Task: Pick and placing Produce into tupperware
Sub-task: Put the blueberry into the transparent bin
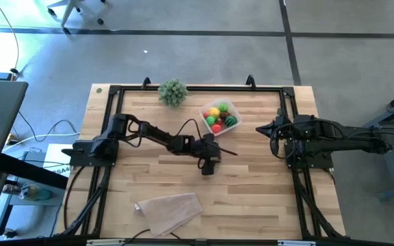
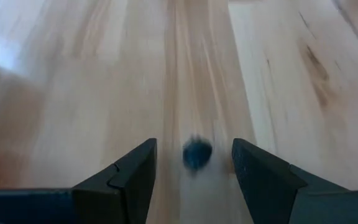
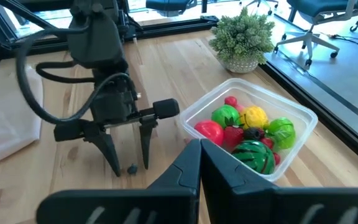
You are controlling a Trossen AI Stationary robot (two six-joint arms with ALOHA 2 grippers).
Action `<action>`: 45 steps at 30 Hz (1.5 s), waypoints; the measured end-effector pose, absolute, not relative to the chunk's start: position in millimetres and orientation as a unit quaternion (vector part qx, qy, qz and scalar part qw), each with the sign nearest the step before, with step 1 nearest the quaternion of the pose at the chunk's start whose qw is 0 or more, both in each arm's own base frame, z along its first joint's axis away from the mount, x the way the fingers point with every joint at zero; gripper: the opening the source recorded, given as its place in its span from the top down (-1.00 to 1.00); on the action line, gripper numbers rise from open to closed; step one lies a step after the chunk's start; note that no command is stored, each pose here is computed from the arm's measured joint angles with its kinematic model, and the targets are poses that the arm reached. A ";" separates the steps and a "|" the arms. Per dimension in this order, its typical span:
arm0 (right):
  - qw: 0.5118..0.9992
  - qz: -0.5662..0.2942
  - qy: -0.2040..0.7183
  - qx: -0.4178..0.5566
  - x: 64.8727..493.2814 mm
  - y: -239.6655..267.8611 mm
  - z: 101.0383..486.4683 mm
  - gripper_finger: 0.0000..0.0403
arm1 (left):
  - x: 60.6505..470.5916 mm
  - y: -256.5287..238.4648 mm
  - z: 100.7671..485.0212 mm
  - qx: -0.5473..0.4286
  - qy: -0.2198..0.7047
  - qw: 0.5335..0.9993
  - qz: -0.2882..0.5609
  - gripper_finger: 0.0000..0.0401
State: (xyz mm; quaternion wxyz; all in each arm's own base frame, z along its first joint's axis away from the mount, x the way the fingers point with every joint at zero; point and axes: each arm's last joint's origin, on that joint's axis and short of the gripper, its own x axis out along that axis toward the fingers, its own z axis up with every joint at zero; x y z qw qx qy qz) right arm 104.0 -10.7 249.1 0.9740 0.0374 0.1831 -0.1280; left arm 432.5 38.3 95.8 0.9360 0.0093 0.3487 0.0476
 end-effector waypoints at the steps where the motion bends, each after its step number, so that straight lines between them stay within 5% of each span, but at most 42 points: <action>1: 0.974 -0.128 0.183 0.037 104.0 -10.7 249.1 1.00 | 434.7 38.4 97.6 0.010 0.347 0.937 0.047 0.00; 18: 0.974 -0.128 0.183 0.038 104.0 -10.7 249.1 1.00 | 440.8 38.9 97.2 0.001 0.381 0.923 0.052 0.02; 32: 0.974 -0.128 0.183 0.037 104.0 -10.7 249.2 1.00 | 440.3 38.0 96.4 -0.017 0.384 0.922 0.048 0.47; 45: 0.974 -0.128 0.183 0.037 104.1 -10.7 249.1 1.00 | 440.1 37.5 96.2 -0.034 0.384 0.922 0.042 0.68</action>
